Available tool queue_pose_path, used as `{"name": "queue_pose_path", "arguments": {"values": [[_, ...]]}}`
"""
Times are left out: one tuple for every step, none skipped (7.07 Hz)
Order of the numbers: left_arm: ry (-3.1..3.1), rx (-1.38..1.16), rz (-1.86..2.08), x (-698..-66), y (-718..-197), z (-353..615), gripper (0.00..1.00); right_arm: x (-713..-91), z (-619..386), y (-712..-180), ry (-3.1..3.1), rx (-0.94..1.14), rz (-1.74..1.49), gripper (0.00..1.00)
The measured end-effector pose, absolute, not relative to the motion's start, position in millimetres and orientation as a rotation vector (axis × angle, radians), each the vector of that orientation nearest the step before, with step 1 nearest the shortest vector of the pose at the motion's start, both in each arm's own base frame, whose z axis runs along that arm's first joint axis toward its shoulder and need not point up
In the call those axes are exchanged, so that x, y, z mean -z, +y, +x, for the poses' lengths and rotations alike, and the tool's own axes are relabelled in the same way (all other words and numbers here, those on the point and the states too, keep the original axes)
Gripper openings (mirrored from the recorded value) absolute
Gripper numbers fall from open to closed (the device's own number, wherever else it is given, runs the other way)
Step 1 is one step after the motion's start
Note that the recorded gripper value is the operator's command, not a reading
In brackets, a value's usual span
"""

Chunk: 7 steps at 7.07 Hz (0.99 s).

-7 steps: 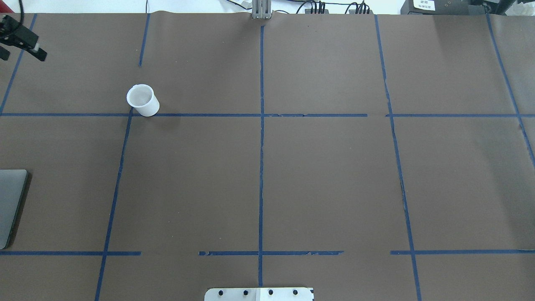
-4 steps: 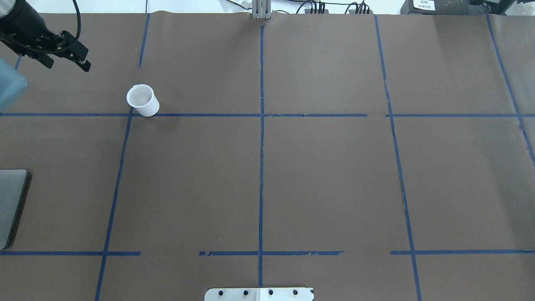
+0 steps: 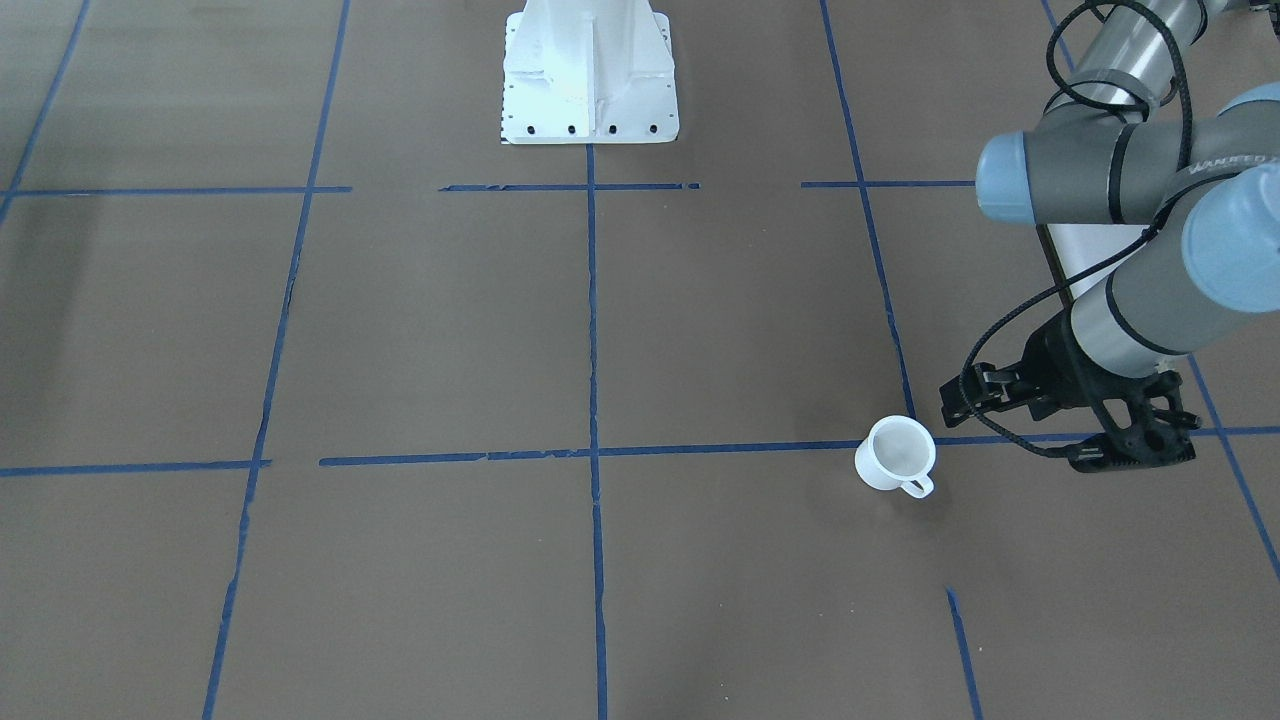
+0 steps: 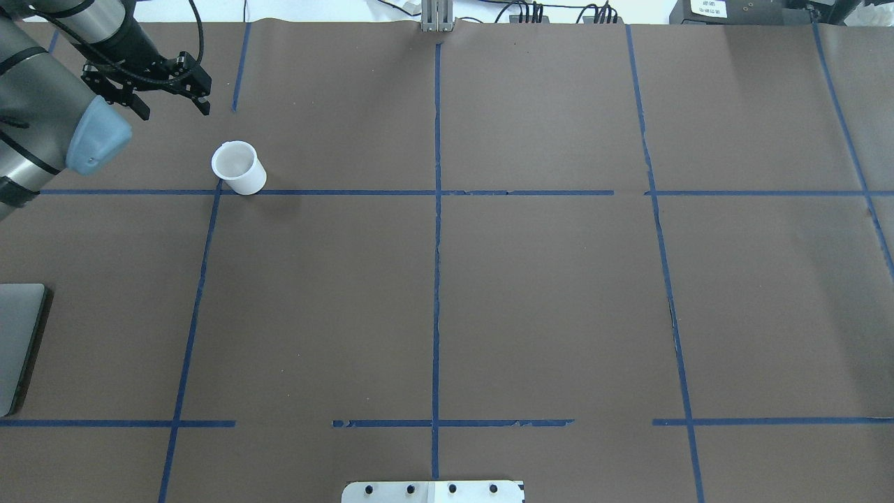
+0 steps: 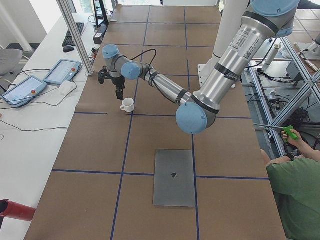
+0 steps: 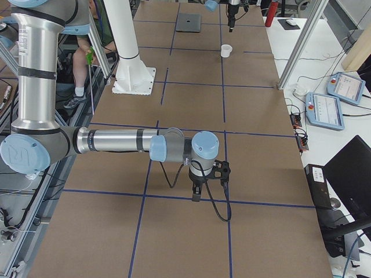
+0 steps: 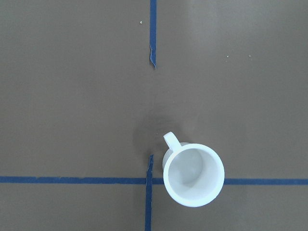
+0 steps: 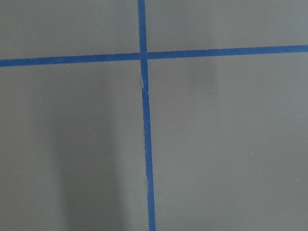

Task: Place cup on laptop
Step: 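Move the left gripper over the small white cup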

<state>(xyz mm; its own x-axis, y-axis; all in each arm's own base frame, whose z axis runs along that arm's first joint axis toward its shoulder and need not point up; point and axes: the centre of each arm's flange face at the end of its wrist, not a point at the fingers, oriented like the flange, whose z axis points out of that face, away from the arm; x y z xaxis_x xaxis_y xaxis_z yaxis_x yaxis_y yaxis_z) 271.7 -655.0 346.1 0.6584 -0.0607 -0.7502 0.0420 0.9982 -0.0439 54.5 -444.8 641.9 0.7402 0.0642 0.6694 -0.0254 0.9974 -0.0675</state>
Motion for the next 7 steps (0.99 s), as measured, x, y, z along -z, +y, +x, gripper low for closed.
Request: {"name": "queue_pose_path", "arguments": {"values": [[0.844,0.074,-0.045,-348,-671,288,1.00,-642,55,-445,-0.736,-0.049,-0.055,1.00],[0.851,0.101,-0.055,-352,-687,305,1.00,-642,55,-445,-0.736,-0.049,-0.055,1.00],[0.866,0.121,-0.052,-365,-699,322,1.00,-642,55,-445,-0.736,-0.049,-0.055,1.00],[0.870,0.129,-0.046,-379,-705,334,1.00,-642,55,-445,-0.736,-0.049,-0.055,1.00],[0.860,0.130,-0.042,-389,-703,346,1.00,-642,55,-445,-0.736,-0.049,-0.055,1.00],[0.850,0.123,-0.044,-395,-698,359,1.00,-642,55,-445,-0.736,-0.049,-0.055,1.00],[0.843,0.114,-0.050,-401,-692,369,1.00,-642,55,-445,-0.736,-0.049,-0.055,1.00]]}}
